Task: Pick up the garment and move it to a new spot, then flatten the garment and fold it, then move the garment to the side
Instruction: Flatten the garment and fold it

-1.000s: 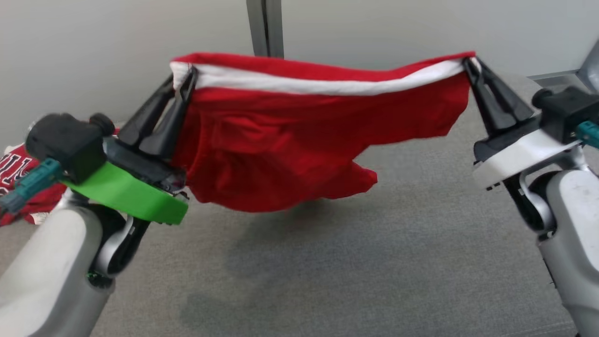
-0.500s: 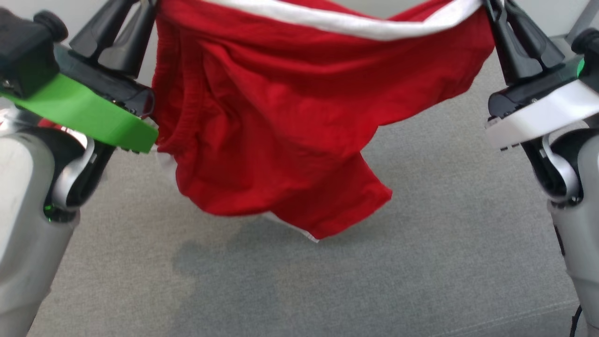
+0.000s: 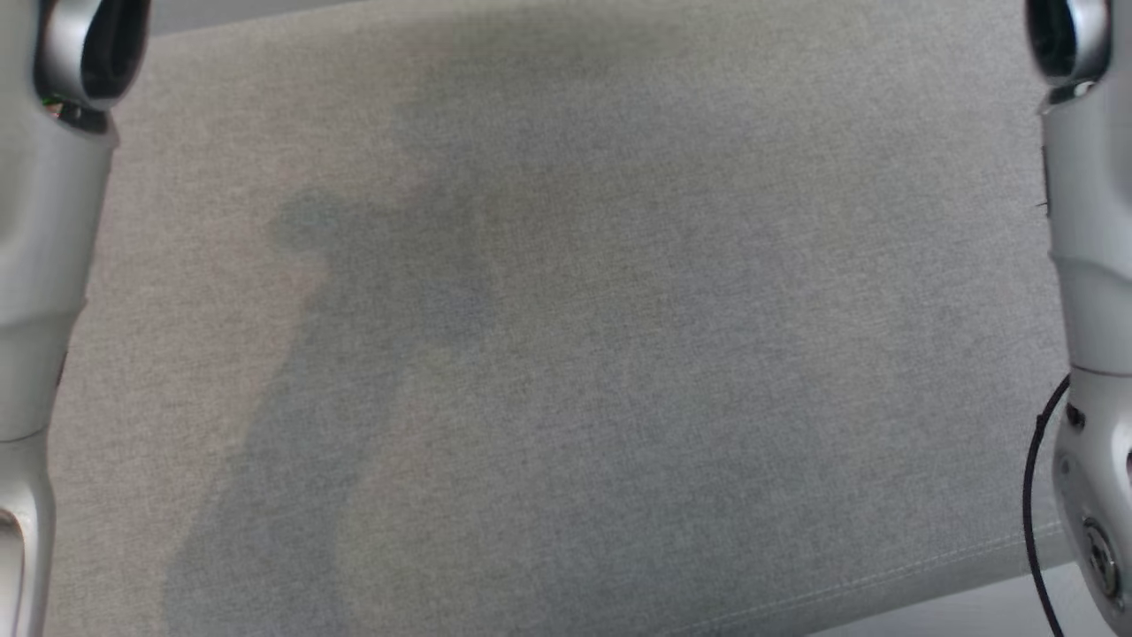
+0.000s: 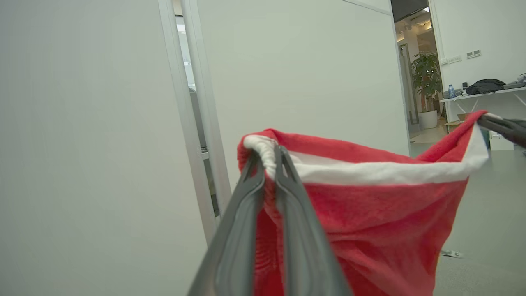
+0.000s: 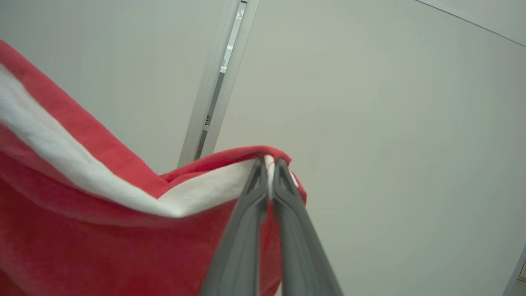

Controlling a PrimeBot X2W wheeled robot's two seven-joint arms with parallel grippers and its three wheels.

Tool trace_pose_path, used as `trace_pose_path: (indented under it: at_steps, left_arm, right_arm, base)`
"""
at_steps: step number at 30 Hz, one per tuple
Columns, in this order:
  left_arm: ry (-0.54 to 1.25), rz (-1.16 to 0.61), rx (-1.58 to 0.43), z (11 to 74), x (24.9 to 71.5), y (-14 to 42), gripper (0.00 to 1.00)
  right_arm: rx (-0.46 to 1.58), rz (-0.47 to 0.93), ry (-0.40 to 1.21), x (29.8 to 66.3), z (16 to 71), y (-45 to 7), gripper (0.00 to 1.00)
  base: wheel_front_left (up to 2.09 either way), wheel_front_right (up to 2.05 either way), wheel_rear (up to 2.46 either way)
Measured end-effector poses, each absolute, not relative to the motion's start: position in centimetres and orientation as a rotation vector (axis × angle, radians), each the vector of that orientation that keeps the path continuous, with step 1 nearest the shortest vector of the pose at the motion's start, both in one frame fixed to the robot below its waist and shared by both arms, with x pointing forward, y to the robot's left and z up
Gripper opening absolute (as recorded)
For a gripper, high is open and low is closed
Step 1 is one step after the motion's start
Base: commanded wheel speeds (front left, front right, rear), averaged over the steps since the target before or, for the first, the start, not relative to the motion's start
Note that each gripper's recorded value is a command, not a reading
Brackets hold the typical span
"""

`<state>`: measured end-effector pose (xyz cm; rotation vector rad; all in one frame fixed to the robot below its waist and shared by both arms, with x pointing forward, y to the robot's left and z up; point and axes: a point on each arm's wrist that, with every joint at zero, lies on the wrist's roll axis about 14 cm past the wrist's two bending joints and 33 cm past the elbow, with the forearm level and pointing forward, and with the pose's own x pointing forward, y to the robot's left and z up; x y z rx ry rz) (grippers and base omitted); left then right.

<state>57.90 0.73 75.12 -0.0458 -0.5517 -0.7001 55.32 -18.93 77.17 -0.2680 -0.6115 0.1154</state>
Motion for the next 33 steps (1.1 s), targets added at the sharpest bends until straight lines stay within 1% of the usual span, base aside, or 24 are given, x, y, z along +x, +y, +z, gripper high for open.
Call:
trace_pose_path:
  at_steps: [2, 6, 8, 10, 14, 18, 19, 23, 27, 29, 33]
  left_arm:
    - [-0.498, -0.698, -0.065, 72.3, 59.3, 0.2, 0.0]
    - [-0.344, -0.694, -0.101, 64.6, 61.1, -0.3, 0.0]
    - [-0.257, -0.696, -0.113, 60.3, 61.0, -0.4, 0.0]
    - [-0.195, -0.698, -0.138, 57.3, 60.5, -0.5, 0.0]
    - [-0.109, -0.696, -0.165, 53.4, 58.7, 0.1, 0.0]
    - [-0.071, -0.687, -0.2, 51.8, 56.2, 1.0, 0.0]
    - [-0.052, -0.685, -0.213, 51.1, 54.5, 1.4, 0.0]
    - [-0.039, -0.671, -0.224, 50.7, 51.5, 2.0, 0.0]
    - [-0.038, -0.66, -0.253, 50.9, 48.3, 2.3, 0.0]
    - [-0.032, -0.649, -0.268, 50.9, 45.6, 2.5, 0.0]
    - [-0.049, -0.639, -0.273, 51.9, 43.1, 2.9, 0.0]
  right_arm:
    - [-0.276, 0.131, -0.554, 56.7, 74.3, -18.3, 0.0]
    - [-0.265, 0.159, -0.374, 58.3, 66.1, -18.0, 0.0]
    - [-0.251, 0.166, -0.287, 58.2, 61.9, -18.1, 0.0]
    - [-0.236, 0.166, -0.232, 57.9, 59.2, -18.3, 0.0]
    - [-0.206, 0.164, -0.145, 56.3, 55.1, -18.8, 0.0]
    - [-0.163, 0.149, -0.1, 54.0, 52.9, -19.5, 0.0]
    - [-0.137, 0.139, -0.088, 52.6, 52.2, -19.7, 0.0]
    - [-0.093, 0.132, -0.064, 49.8, 51.0, -19.5, 0.0]
    - [-0.069, 0.122, -0.081, 47.2, 51.5, -19.4, 0.0]
    - [-0.065, 0.117, -0.101, 45.0, 52.4, -19.2, 0.0]
    - [-0.042, 0.109, -0.132, 42.1, 53.9, -18.9, 0.0]
  base:
    - [0.0, 0.0, 0.0]
    - [0.0, 0.0, 0.0]
    - [0.0, 0.0, 0.0]
    - [0.0, 0.0, 0.0]
    - [0.0, 0.0, 0.0]
    - [0.0, 0.0, 0.0]
    - [0.0, 0.0, 0.0]
    - [0.0, 0.0, 0.0]
    - [0.0, 0.0, 0.0]
    - [0.0, 0.0, 0.0]
    - [0.0, 0.0, 0.0]
